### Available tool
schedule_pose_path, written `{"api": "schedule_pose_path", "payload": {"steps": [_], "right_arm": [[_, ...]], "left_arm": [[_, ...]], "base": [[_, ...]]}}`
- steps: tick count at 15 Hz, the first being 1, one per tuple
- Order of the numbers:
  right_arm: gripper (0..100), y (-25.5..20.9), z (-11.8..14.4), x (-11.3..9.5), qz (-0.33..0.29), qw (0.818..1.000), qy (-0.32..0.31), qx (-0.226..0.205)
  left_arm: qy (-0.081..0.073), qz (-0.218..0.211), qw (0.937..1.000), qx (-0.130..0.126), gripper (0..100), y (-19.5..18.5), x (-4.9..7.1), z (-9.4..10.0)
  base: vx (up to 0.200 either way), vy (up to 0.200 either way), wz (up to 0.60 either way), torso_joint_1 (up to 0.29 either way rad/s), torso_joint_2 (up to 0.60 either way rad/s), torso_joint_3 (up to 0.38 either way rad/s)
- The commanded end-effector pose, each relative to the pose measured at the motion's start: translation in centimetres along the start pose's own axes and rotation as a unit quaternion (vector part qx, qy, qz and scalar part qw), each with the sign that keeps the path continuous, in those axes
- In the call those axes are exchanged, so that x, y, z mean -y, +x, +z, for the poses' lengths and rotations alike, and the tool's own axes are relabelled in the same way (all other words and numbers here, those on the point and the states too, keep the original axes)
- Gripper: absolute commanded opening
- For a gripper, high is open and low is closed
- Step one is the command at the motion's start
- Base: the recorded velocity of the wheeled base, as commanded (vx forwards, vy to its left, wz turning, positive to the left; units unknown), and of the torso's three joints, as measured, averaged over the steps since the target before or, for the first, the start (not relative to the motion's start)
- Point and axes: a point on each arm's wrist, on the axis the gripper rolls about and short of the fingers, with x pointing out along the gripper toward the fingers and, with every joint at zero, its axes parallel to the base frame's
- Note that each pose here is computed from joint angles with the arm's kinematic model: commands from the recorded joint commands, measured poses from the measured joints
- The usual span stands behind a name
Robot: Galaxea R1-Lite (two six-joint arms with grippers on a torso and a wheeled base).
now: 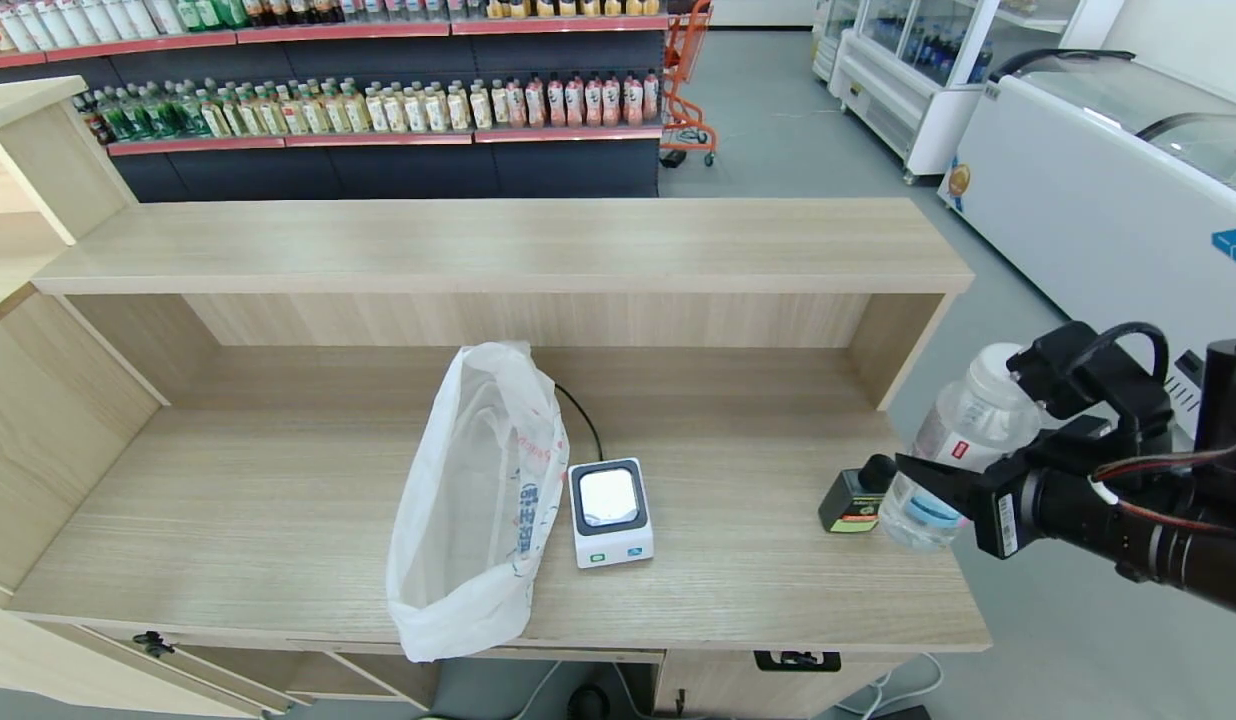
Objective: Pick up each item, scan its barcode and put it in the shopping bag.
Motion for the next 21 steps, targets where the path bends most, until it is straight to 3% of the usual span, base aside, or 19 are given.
{"api": "schedule_pose_path", "payload": {"steps": [1, 11, 21], "right_arm": [[0, 0.2, -1.5, 1.0, -0.022, 0.999, -0.031, -0.029], [0, 1.6, -1.9, 1.1, -0.030, 0.993, -0.115, -0.011], [0, 3.8, -0.7, 0.7, 0.007, 0.992, -0.125, 0.035]], "left_arm": [[0.000, 0.000, 1.0000, 0.000, 0, 0.0, 0.0, 0.0], [0.001, 0.000, 1.0000, 0.000, 0, 0.0, 0.0, 0.0], [0.000, 0.000, 1.0000, 0.000, 0, 0.0, 0.0, 0.0]], "base": [[0.000, 0.000, 0.00, 0.000, 0.00, 0.000], [0.000, 0.000, 0.00, 0.000, 0.00, 0.000], [0.000, 0.200, 0.00, 0.003, 0.00, 0.002]]}}
